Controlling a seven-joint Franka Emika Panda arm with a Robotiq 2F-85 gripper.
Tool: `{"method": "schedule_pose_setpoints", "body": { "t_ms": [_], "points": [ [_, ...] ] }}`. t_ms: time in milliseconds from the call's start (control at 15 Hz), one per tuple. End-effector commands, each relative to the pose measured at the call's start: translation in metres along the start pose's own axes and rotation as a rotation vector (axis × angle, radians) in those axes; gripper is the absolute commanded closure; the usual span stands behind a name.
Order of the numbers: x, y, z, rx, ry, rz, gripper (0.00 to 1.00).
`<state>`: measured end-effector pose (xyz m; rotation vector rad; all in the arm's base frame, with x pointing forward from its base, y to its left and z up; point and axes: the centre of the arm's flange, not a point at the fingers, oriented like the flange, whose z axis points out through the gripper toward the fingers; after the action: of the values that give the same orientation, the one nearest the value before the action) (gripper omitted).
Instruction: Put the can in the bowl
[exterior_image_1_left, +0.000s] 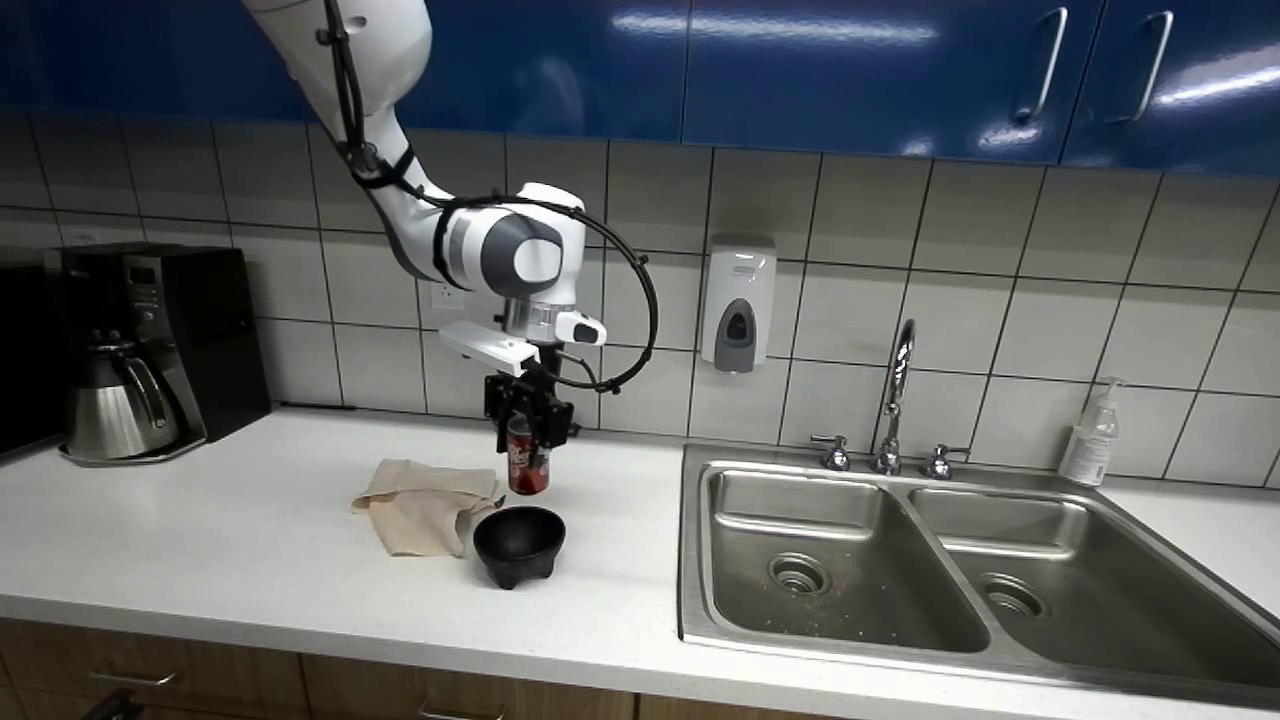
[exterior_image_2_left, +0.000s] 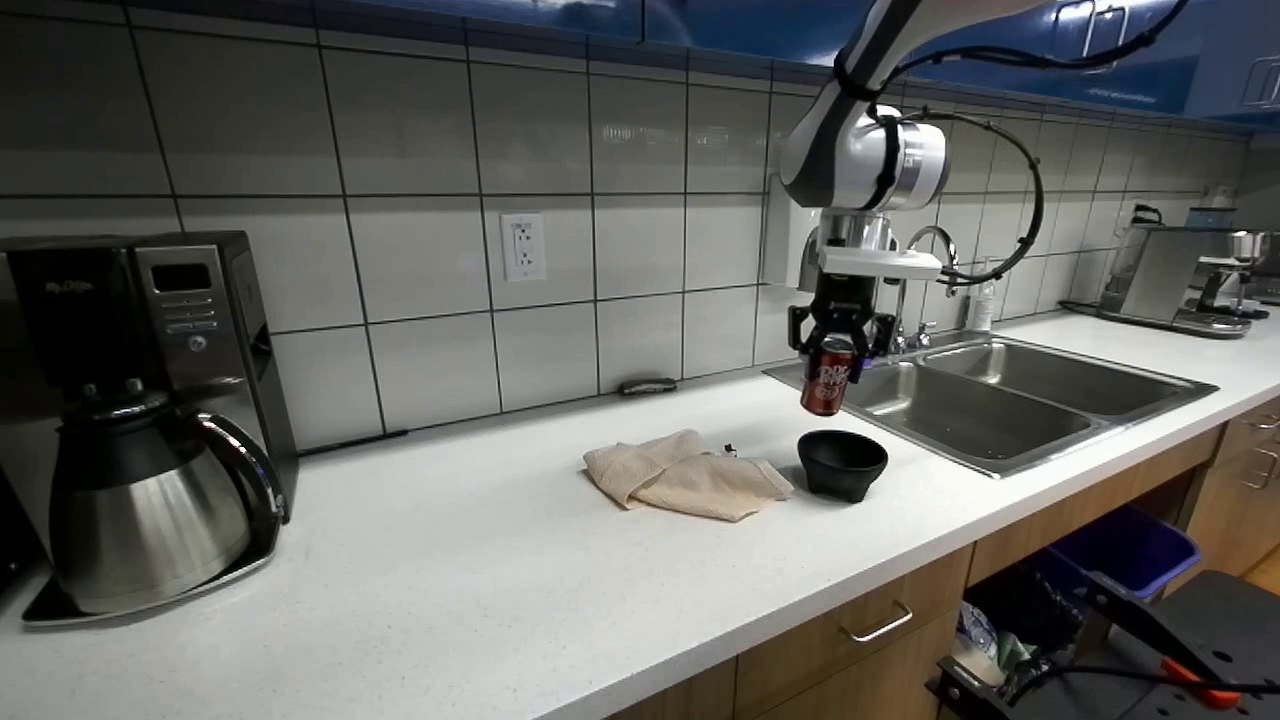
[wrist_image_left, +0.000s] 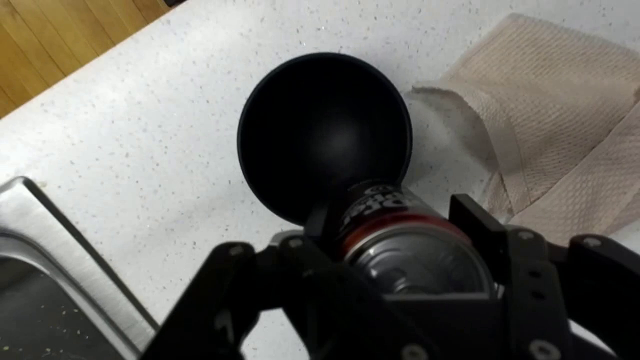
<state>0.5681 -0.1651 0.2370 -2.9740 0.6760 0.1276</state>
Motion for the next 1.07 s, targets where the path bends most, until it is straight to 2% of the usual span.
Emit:
{"method": "schedule_pose_setpoints", "body": {
  "t_ms": [0,400,1000],
  "points": [
    [-0.041,0.004,-0.016,0.007,0.027,-0.035,0.62],
    [-0.057,0.01,-0.012,0.004,0.012,-0.029,0.62],
    [-0.058,0.016,0.002,-0.008,-0.002,-0.011,0.62]
  ]
}}
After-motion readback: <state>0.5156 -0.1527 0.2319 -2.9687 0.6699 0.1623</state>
